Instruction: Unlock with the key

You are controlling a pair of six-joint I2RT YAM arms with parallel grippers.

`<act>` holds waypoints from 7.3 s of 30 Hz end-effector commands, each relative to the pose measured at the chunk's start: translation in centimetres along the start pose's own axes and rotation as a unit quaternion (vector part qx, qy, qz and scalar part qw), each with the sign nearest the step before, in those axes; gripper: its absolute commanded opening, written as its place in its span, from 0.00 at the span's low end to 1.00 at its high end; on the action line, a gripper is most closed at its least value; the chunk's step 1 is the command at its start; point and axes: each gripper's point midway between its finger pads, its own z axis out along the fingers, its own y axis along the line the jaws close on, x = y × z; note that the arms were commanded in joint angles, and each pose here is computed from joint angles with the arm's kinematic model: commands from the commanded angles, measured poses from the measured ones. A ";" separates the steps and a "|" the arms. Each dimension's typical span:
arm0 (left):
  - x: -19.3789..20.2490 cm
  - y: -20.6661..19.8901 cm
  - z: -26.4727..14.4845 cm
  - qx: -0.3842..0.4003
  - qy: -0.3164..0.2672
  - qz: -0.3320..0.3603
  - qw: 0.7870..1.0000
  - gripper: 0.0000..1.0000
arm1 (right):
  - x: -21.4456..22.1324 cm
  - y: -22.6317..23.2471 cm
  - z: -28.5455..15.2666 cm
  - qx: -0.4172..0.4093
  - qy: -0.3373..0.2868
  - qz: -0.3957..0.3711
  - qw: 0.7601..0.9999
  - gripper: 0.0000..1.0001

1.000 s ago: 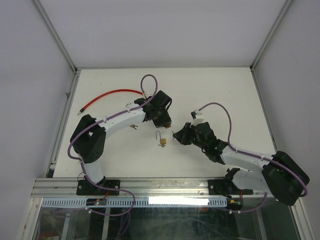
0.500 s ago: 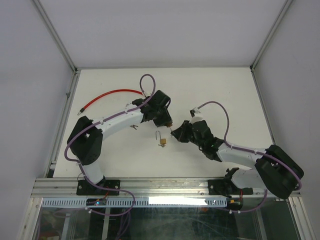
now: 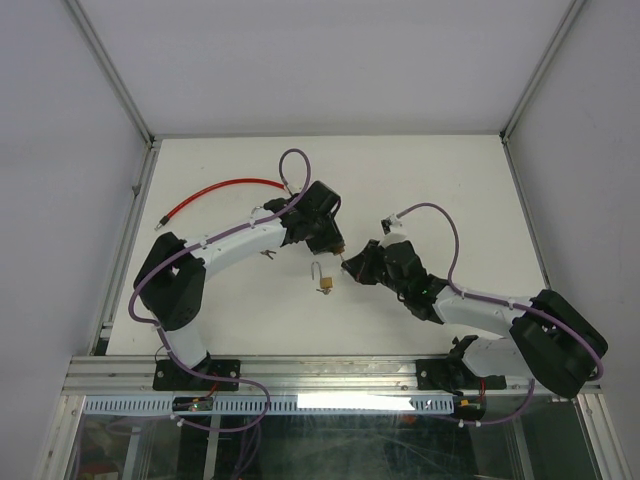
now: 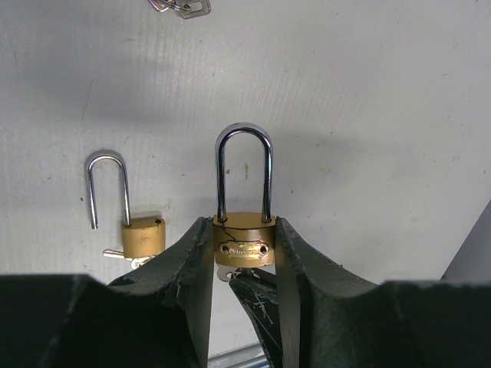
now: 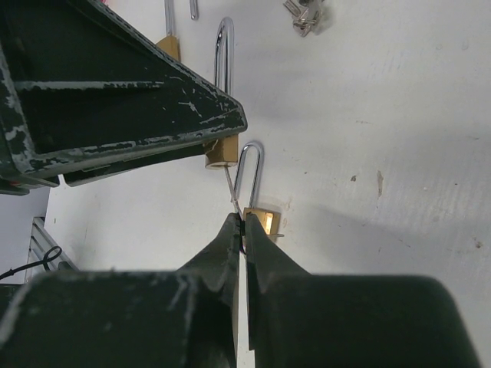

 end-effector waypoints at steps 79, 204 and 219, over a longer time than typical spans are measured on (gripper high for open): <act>2.8 -7.7 -14.8 0.437 -0.145 0.129 0.878 0.05 | -12.5 13.4 -6.3 -0.381 -0.096 -0.005 0.920 0.06; -14.8 16.0 -30.6 0.065 -0.554 0.077 0.826 0.99 | -19.2 -4.7 -20.4 0.226 -0.293 -0.101 0.924 1.00; -14.9 16.9 -29.8 0.046 -0.552 0.073 0.829 0.99 | -19.1 -5.1 -19.2 0.231 -0.285 -0.098 0.925 0.99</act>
